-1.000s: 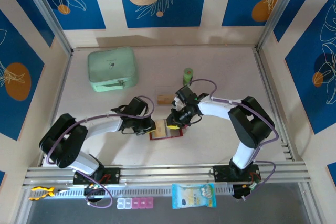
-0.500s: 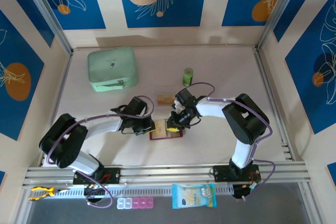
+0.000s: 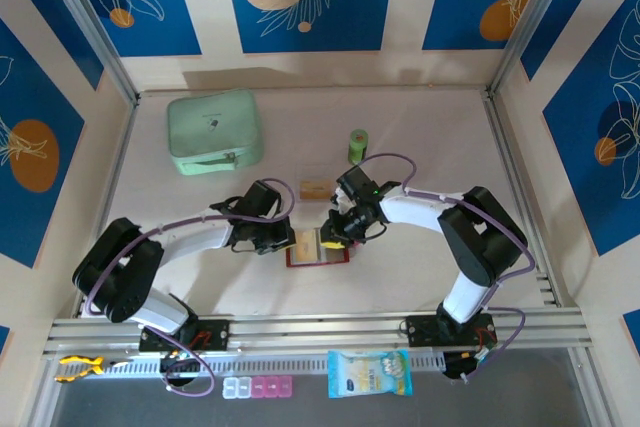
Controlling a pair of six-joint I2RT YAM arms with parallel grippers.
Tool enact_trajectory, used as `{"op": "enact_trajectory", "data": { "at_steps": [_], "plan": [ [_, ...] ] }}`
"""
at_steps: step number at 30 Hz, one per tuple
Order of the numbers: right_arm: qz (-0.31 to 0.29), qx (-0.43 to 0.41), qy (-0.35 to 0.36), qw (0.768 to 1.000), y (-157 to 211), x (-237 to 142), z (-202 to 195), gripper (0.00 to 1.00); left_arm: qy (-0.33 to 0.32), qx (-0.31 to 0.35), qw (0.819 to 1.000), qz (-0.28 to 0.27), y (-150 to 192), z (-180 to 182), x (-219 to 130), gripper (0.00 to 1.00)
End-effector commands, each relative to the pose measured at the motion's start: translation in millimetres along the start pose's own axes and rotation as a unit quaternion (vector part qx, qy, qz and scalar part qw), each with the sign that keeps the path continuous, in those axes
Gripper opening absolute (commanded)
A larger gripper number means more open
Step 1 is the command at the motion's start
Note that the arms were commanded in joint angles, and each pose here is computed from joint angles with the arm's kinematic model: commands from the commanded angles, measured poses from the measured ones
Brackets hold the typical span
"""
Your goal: Take the credit cards out of the card holder
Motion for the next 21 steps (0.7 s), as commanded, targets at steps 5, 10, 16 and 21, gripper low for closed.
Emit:
{"op": "enact_trajectory", "data": {
  "at_steps": [5, 10, 16, 21],
  "plan": [
    [-0.006, -0.011, -0.040, 0.999, -11.3, 0.3, 19.4, 0.24, -0.002, -0.008, 1.000, 0.013, 2.1, 10.1, 8.1, 0.06],
    [-0.001, -0.013, -0.048, 0.999, -15.4, 6.0, 20.2, 0.27, -0.004, -0.012, 1.000, 0.017, 2.6, 13.6, 13.4, 0.06],
    [0.007, -0.013, -0.056, 0.998, -18.7, 13.1, 20.9, 0.27, -0.016, -0.013, 1.000, 0.018, 2.7, 18.1, 15.8, 0.06],
    [0.014, -0.015, -0.049, 0.999, -19.9, 18.9, 20.1, 0.27, -0.021, -0.012, 1.000, 0.018, 2.6, 19.3, 14.9, 0.06]
  ]
}}
Point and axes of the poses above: each hand's point on the last joint's axis, 136 mm out from that joint toward the fingers, its own x axis out along the fingers, its own z axis along the line the jaws close on, y = z × x, the point moved 4 cm from there along -x, back along the fingers, and after that the axes turned 14 degrees about -x, right-handed, at the moved point
